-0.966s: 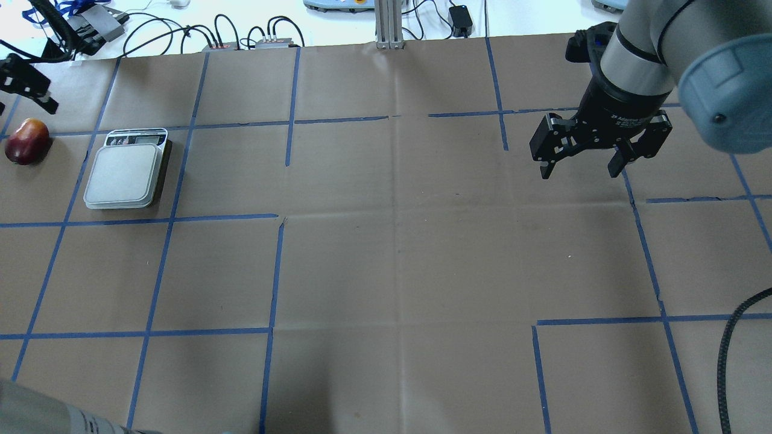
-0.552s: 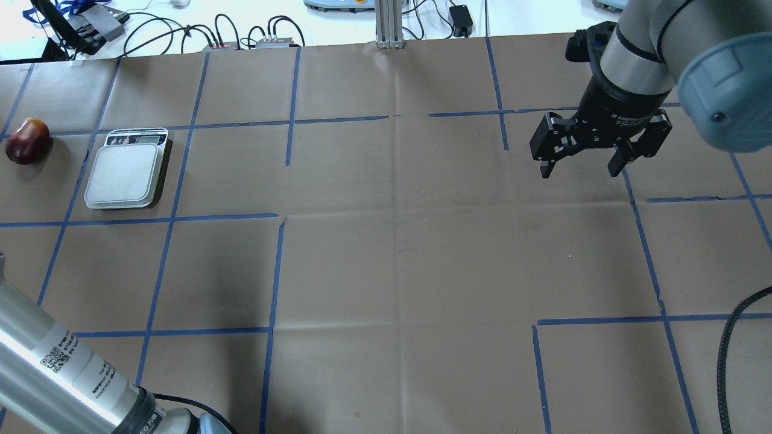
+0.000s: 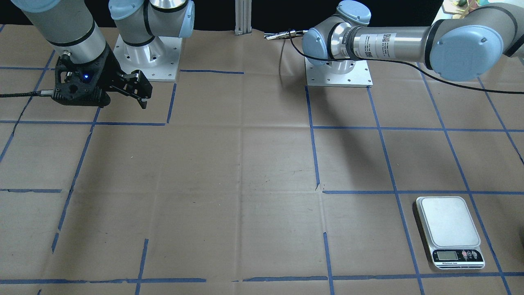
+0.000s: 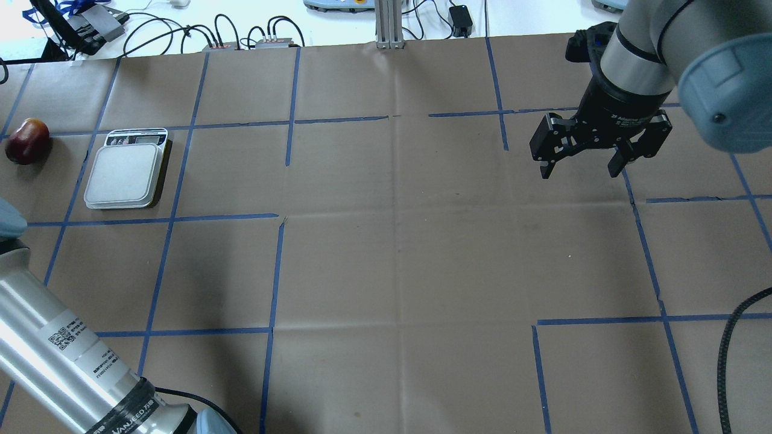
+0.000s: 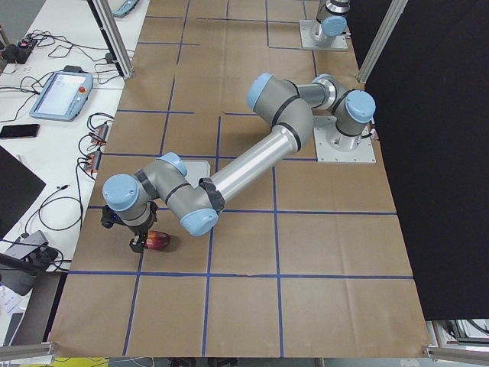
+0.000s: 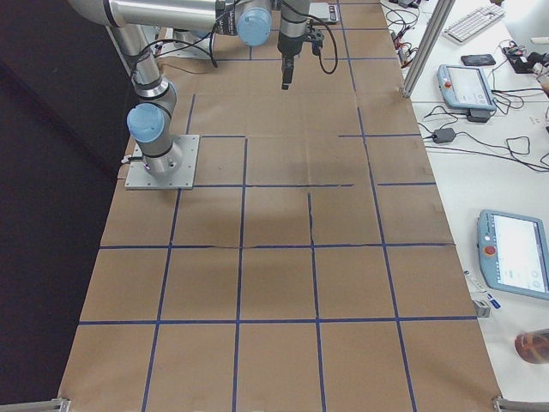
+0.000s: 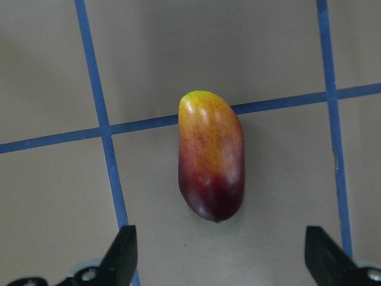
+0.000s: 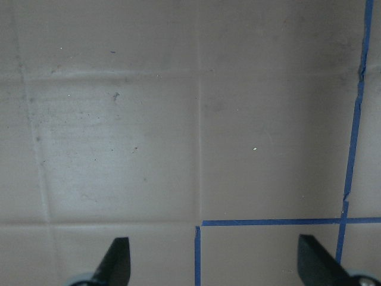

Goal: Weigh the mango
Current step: 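Close the left gripper on the mango and lift it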

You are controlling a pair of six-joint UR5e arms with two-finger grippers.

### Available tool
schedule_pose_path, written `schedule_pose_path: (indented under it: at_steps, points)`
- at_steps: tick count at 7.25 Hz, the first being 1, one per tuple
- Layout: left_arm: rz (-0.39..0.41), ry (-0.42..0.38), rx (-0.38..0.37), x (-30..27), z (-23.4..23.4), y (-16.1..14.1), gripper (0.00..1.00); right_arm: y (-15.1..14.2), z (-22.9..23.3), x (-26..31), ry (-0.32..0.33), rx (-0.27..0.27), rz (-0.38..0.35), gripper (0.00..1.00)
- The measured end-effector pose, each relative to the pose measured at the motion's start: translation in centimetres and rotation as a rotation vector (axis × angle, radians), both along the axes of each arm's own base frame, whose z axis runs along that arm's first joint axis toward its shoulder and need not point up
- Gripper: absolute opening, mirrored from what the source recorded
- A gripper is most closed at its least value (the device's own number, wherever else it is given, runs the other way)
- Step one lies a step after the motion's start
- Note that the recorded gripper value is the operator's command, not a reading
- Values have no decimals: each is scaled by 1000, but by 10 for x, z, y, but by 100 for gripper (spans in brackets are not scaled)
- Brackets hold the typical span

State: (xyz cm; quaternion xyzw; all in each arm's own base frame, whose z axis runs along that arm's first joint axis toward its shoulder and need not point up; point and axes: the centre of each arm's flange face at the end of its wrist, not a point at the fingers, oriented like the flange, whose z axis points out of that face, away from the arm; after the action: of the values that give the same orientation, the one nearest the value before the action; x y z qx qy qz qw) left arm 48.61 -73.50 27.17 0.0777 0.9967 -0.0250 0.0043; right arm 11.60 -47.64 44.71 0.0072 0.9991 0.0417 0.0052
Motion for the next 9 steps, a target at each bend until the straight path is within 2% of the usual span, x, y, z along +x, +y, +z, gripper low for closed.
schedule_pose_path:
  at_steps: [3, 4, 5, 6, 7, 8, 9]
  points:
    - [-6, 34, 39, 0, -58, -10, 100, 0, 0, 0, 0, 0, 0, 100]
    - [-8, 38, 43, 0, -70, -12, 96, 0, 0, 0, 0, 0, 0, 100]
    - [-10, 36, 40, 0, -76, -15, 82, 0, 0, 0, 0, 0, 0, 100]
    - [-11, 31, 35, 1, -80, -16, 57, 0, 0, 0, 0, 0, 0, 100]
    - [-11, 27, 30, 1, -81, -17, 40, 0, 0, 0, 0, 0, 0, 100]
    - [-11, 30, 21, 0, -81, -19, 36, 0, 0, 0, 0, 0, 0, 100]
    - [-11, 37, 8, -1, -78, -20, 35, 0, 0, 0, 0, 0, 0, 100]
